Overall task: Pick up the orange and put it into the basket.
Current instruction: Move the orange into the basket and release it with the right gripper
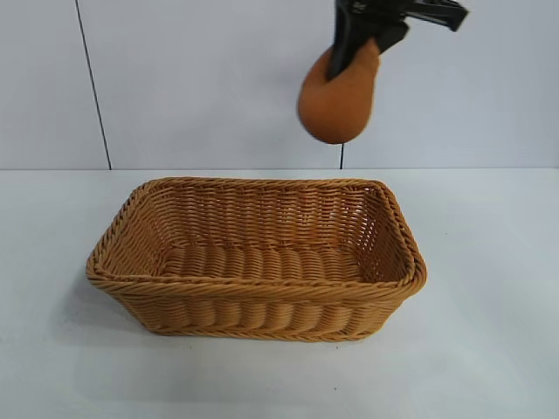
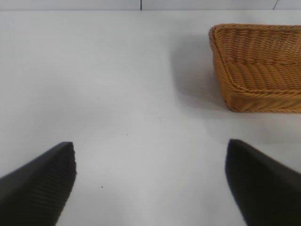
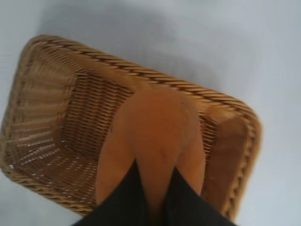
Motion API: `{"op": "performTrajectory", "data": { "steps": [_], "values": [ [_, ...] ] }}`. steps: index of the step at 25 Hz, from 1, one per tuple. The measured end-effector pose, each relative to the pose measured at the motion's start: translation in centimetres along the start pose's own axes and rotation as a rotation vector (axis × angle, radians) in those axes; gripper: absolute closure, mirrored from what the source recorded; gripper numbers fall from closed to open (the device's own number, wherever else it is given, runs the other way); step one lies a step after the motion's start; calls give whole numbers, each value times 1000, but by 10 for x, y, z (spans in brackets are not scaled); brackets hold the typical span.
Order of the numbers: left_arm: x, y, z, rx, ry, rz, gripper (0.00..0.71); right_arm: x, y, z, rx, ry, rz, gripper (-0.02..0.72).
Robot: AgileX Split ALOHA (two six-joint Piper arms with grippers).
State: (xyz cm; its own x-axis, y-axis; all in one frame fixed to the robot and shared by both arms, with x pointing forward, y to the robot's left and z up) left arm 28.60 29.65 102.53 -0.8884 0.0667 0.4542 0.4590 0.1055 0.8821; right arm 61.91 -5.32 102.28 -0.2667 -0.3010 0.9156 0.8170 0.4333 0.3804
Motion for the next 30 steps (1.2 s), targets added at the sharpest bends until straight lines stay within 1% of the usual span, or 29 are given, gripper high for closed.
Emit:
{"op": "performTrajectory", "data": {
  "steps": [4,6,10,14,18,20,21,23,24,25,26,27,28,30],
  "values": [
    [0,0,0,0,0,0,95,-27,-4,21,36,3,43,704],
    [0,0,0,0,0,0,95,-44,-7,20,37,-3,77,704],
    [0,0,0,0,0,0,95,-93,-15,14,28,-13,150,704],
    [0,0,0,0,0,0,95,-133,-29,10,10,-7,228,704],
    [0,0,0,0,0,0,95,-145,-34,10,2,-1,254,699],
    [0,0,0,0,0,0,95,-144,-35,10,1,0,259,610],
    [0,0,0,0,0,0,95,-144,-37,10,1,0,273,538],
    [0,0,0,0,0,0,95,-142,-41,10,1,0,305,304],
    [0,0,0,0,0,0,95,-142,-41,10,1,0,305,304],
    [0,0,0,0,0,0,95,-139,-42,11,2,0,315,190],
    [0,0,0,0,0,0,95,-135,-42,11,4,0,325,127],
    [0,0,0,0,0,0,95,-130,-39,12,13,0,320,79],
    [0,0,0,0,0,0,95,-126,-34,13,20,3,306,50],
    [0,0,0,0,0,0,95,-111,-18,16,40,9,244,26]
  ]
}}
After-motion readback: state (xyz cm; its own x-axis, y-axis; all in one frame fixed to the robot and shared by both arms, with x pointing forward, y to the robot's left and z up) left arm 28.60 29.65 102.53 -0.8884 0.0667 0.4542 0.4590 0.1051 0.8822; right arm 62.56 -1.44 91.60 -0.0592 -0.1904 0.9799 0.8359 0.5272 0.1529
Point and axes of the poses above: a point on each arm's last joint axis where the gripper is mounted, x pointing back along that axis away from the gripper, z along the wrist's bending axis when the last joint is at zero, y = z × x, the point moved 6 cm from there along -x, pointing out along that axis toward the gripper, and after that the axes turned 6 degrees about x, right-handed, at the moved point
